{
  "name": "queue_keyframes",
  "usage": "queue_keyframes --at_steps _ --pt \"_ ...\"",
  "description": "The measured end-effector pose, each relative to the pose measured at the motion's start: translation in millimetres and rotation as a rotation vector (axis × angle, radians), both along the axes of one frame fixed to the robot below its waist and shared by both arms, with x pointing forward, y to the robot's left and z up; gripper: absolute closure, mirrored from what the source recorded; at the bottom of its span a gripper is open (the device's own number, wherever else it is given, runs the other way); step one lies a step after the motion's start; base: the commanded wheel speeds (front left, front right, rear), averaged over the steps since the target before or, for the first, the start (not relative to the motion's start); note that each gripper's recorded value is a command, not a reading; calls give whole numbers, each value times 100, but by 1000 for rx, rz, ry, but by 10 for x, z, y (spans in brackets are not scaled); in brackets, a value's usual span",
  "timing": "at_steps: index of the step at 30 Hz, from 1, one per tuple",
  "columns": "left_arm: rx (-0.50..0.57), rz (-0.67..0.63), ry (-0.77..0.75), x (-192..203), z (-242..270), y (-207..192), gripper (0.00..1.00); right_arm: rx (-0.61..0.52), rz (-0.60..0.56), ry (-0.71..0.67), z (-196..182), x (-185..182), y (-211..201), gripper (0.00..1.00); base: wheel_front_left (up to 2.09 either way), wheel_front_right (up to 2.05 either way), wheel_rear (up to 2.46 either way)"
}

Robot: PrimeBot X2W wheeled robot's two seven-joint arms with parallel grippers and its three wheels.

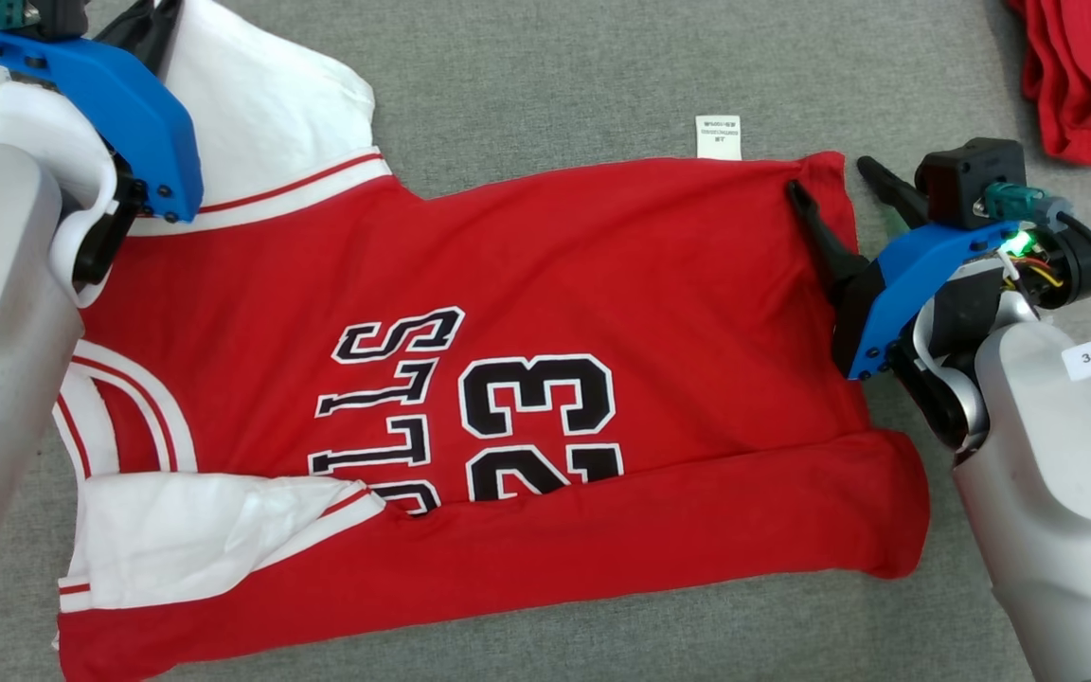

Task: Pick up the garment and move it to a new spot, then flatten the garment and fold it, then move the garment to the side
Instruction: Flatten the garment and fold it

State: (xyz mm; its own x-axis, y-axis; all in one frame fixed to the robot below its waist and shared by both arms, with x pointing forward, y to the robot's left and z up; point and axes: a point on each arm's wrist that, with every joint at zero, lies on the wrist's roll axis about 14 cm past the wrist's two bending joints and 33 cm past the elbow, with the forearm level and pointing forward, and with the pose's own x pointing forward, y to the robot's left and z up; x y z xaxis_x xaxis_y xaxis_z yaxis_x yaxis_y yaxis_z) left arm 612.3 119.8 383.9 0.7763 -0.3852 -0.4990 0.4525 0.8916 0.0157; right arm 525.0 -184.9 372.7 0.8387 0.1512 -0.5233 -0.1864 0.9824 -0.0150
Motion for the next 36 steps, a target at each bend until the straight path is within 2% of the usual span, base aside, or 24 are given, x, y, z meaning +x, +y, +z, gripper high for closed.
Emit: queue_keyframes --at_steps 1,2,3,4,5,19,27,36 --pt "-2 0 1 -5 -2 -4 100 0 6 7 -14 5 19 0 0 0 0" --pt "-5 -1 -2 -9 2 -10 100 -3 12 9 -18 15 28 19 0 0 0" --pt "-10 1 -5 -11 13 -12 100 -4 19 8 -17 25 47 59 0 0 0" --pt "-10 1 -5 -11 13 -12 100 -4 19 8 -17 25 47 84 0 0 0" --pt "-23 11 -17 -7 53 2 100 0 24 13 -28 27 68 100 0 0 0" --pt "-93 36 -175 -123 581 138 100 7 9 -199 390 154 16 100 0 0 0" --pt "-149 21 -255 -528 859 202 100 32 21 -317 617 33 67 100 0 0 0" --pt "-190 48 -283 -976 983 294 100 33 29 -353 673 -197 53 100 0 0 0"
